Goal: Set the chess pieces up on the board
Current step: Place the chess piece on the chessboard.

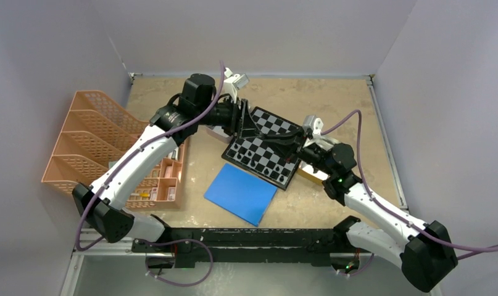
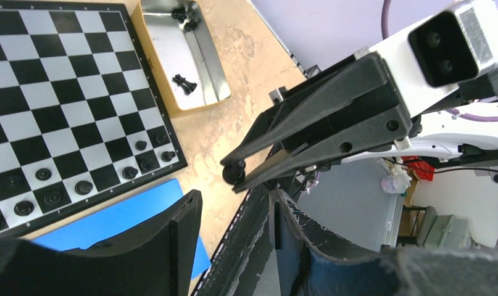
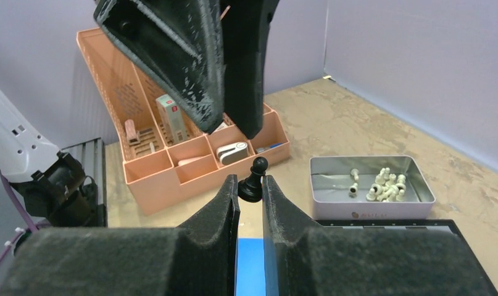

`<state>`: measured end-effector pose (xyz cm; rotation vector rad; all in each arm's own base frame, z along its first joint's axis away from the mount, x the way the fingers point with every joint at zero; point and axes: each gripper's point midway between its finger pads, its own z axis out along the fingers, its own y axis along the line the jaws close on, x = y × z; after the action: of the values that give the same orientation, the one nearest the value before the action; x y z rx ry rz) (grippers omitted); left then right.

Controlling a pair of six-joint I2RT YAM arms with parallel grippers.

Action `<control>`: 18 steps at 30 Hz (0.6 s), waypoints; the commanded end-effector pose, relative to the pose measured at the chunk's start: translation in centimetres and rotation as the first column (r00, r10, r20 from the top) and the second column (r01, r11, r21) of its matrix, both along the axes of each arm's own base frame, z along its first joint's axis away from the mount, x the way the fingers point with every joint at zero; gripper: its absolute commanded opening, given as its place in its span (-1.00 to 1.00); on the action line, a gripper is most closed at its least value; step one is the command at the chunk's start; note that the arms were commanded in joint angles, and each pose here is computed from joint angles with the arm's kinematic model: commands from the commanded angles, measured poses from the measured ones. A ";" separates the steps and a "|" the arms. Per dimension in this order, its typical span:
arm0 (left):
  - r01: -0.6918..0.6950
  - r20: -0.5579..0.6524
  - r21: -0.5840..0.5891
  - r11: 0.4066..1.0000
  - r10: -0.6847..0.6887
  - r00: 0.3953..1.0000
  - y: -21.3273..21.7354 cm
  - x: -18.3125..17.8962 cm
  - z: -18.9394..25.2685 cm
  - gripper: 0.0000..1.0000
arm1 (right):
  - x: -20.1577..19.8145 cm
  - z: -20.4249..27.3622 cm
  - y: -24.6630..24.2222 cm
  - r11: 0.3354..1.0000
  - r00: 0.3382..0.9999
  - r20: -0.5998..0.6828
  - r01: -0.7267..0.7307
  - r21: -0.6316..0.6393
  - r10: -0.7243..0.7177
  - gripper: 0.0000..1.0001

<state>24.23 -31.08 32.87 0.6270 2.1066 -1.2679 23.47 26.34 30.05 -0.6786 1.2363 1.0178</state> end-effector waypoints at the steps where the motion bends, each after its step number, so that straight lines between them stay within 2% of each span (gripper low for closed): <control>1: 0.050 0.084 -0.049 0.998 -0.045 0.995 -0.6 0.4 2.7 -0.15 | -0.8 1.8 0.6 1.000 0.995 0.096 -0.027 0.014 0.026 -0.85; 9: 0.073 0.070 -0.021 0.997 -0.072 0.995 -1.2 1.2 1.6 -0.36 | -0.2 1.7 1.1 1.000 0.997 0.079 -0.010 0.005 0.010 -0.87; 18: 0.071 0.049 0.022 0.997 -0.072 0.996 -1.4 1.8 -0.1 -0.42 | 0.2 1.4 1.2 1.000 0.998 0.064 0.001 -0.002 -0.001 -0.88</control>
<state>25.48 -32.18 30.95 0.6989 2.1551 -1.2582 23.22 27.55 28.57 -0.7197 1.2666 1.0177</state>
